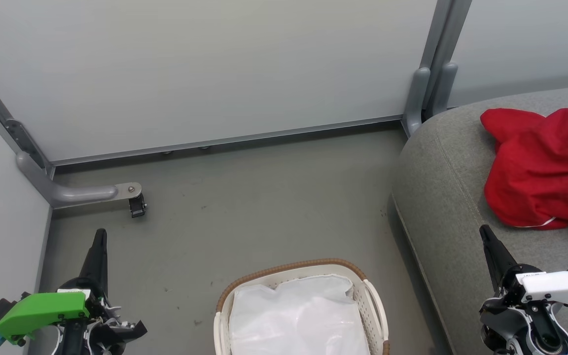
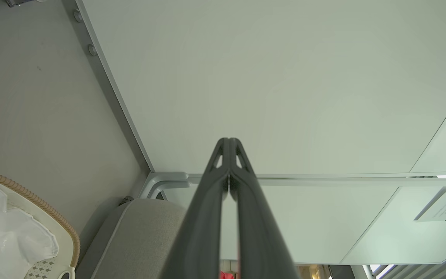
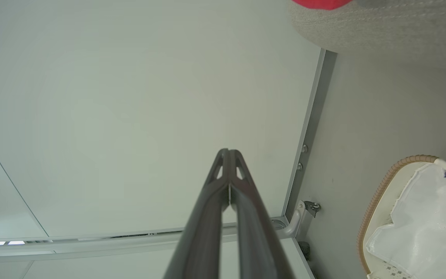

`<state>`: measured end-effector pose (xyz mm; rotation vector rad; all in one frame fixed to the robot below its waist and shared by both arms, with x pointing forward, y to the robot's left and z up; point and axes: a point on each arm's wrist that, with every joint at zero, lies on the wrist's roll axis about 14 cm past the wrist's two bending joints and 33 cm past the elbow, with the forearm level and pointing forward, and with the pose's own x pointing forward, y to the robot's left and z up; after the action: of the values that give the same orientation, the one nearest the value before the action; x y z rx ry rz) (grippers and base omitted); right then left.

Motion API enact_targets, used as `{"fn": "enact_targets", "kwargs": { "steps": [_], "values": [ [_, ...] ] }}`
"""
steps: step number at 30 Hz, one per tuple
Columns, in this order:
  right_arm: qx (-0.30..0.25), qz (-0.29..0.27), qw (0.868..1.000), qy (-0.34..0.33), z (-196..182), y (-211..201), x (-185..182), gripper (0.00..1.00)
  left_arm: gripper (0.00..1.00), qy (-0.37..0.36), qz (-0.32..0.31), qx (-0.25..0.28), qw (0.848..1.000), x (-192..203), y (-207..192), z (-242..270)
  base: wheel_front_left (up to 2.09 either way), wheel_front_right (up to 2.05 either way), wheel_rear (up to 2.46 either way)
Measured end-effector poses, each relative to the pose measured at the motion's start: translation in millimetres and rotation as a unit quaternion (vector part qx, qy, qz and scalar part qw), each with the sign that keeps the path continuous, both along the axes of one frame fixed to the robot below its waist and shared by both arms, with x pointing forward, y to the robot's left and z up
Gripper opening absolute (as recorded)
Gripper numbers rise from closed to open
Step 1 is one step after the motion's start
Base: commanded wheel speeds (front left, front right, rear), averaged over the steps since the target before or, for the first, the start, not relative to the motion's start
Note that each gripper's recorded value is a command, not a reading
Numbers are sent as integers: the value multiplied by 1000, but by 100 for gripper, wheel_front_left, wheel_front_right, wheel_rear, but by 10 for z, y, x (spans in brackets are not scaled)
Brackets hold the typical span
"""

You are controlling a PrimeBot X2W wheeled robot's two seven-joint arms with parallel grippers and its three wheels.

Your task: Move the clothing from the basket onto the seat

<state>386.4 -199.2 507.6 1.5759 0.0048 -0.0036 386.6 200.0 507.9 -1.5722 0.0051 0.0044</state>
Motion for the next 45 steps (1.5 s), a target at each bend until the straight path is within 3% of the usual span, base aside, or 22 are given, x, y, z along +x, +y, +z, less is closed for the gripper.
{"fn": "enact_targets", "kwargs": {
  "steps": [45],
  "values": [
    [0,0,1000,0,2,0,1,0,0,0,0,-3,1000,-1,-5,-1,0,0,0]
  ]
}}
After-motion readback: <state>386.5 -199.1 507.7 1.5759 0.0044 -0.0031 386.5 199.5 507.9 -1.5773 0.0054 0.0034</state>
